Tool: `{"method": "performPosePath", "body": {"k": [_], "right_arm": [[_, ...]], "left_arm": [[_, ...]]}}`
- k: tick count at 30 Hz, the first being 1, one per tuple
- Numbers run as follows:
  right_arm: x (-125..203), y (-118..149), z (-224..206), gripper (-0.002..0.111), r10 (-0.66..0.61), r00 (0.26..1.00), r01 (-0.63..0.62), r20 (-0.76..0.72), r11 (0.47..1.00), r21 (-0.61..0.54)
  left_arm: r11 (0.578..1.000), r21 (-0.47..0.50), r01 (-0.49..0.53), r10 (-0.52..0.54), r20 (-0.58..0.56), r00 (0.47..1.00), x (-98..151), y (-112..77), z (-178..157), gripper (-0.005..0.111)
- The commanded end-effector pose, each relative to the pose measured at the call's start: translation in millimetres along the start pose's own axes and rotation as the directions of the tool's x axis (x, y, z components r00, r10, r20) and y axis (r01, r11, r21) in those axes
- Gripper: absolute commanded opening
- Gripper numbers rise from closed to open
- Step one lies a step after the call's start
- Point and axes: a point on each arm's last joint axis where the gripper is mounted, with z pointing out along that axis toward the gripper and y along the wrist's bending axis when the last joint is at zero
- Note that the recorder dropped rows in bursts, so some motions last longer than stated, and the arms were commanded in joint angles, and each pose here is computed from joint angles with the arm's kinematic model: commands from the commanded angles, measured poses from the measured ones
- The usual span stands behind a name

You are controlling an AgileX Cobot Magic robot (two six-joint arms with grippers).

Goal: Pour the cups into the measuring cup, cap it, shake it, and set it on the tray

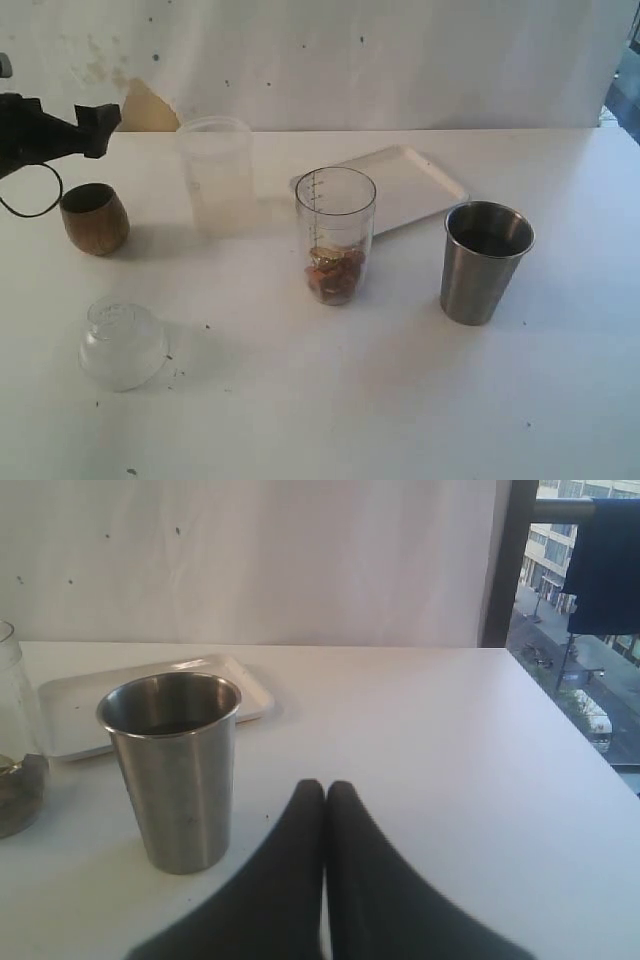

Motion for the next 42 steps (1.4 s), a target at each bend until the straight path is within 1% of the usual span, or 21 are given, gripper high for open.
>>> {"method": "performPosePath", "body": {"k": [1, 7, 10, 12, 13, 15, 17, 21, 24, 28, 29, 30, 31, 32, 33, 34, 35, 36, 37, 38, 42], "right_arm": [[1, 0, 0, 0.0, 0.004, 1.0, -0.004, 0.005, 1.0, 0.0], [1, 0, 0, 0.0, 0.004, 1.0, -0.004, 0.005, 1.0, 0.0], [1, 0, 0, 0.0, 0.004, 1.0, -0.004, 0.005, 1.0, 0.0], [1, 0, 0, 0.0, 0.004, 1.0, -0.004, 0.005, 1.0, 0.0], [1, 0, 0, 0.0, 0.004, 1.0, -0.004, 0.005, 1.0, 0.0], [1, 0, 0, 0.0, 0.004, 1.0, -0.004, 0.005, 1.0, 0.0], [1, 0, 0, 0.0, 0.004, 1.0, -0.004, 0.005, 1.0, 0.0], [1, 0, 0, 0.0, 0.004, 1.0, -0.004, 0.005, 1.0, 0.0], [1, 0, 0, 0.0, 0.004, 1.0, -0.004, 0.005, 1.0, 0.0], [1, 0, 0, 0.0, 0.004, 1.0, -0.004, 0.005, 1.0, 0.0], [1, 0, 0, 0.0, 0.004, 1.0, -0.004, 0.005, 1.0, 0.0], [1, 0, 0, 0.0, 0.004, 1.0, -0.004, 0.005, 1.0, 0.0], [1, 0, 0, 0.0, 0.004, 1.0, -0.004, 0.005, 1.0, 0.0], [1, 0, 0, 0.0, 0.004, 1.0, -0.004, 0.005, 1.0, 0.0], [1, 0, 0, 0.0, 0.004, 1.0, -0.004, 0.005, 1.0, 0.0], [1, 0, 0, 0.0, 0.004, 1.0, -0.004, 0.005, 1.0, 0.0], [1, 0, 0, 0.0, 0.004, 1.0, -0.004, 0.005, 1.0, 0.0], [1, 0, 0, 0.0, 0.004, 1.0, -0.004, 0.005, 1.0, 0.0], [1, 0, 0, 0.0, 0.004, 1.0, -0.004, 0.005, 1.0, 0.0], [1, 0, 0, 0.0, 0.004, 1.0, -0.004, 0.005, 1.0, 0.0], [1, 0, 0, 0.0, 0.004, 1.0, -0.004, 0.005, 1.0, 0.0]], "left_arm": [[0.998, -0.041, 0.042, -0.045, -0.059, 0.997, -19, -1.5, -14, 0.105], [0.987, -0.156, 0.033, -0.058, -0.162, 0.985, -38, 2.1, -36, 0.105], [0.979, -0.204, 0.028, -0.071, -0.206, 0.976, -43, 3.2, -47, 0.105], [0.974, -0.215, 0.065, -0.111, -0.205, 0.973, -41, 1.0, -56, 0.105], [0.971, -0.221, 0.09, -0.136, -0.198, 0.971, -41, -1.8, -66, 0.105], [0.964, -0.242, 0.106, -0.16, -0.213, 0.964, -40, -3.5, -77, 0.105], [0.954, -0.276, 0.117, -0.185, -0.236, 0.954, -39, -4.0, -87, 0.105], [0.926, -0.366, 0.09, -0.215, -0.317, 0.924, -40, -2.6, -107, 0.105], [0.92, -0.388, 0.052, -0.198, -0.348, 0.916, -46, -4.1, -118, 0.105], [0.922, -0.384, 0.055, -0.219, -0.397, 0.891, -48, -12.4, -126, 0.105], [0.933, -0.357, 0.048, -0.218, -0.453, 0.864, -47, -19.5, -129, 0.105], [0.943, -0.331, 0.039, -0.205, -0.483, 0.851, -47, -23.8, -131, 0.105], [0.952, -0.305, 0.026, -0.181, -0.495, 0.85, -48, -26.5, -133, 0.105], [0.954, -0.296, 0.043, -0.189, -0.486, 0.853, -50, -28.9, -134, 0.105], [0.95, -0.299, 0.085, -0.22, -0.454, 0.863, -56, -31.6, -139, 0.105], [0.953, -0.293, 0.083, -0.211, -0.44, 0.873, -60, -32.7, -143, 0.105], [0.961, -0.272, 0.048, -0.165, -0.427, 0.889, -68, -34.9, -152, 0.105], [0.963, -0.268, 0.042, -0.154, -0.414, 0.897, -72, -36.2, -157, 0.105], [0.962, -0.265, 0.064, -0.162, -0.364, 0.917, -77, -39.4, -167, 0.105], [0.962, -0.262, 0.076, -0.166, -0.342, 0.925, -79, -41.0, -172, 0.105], [0.966, -0.249, 0.067, -0.138, -0.277, 0.951, -79, -48.9, -205, 0.105]]}}
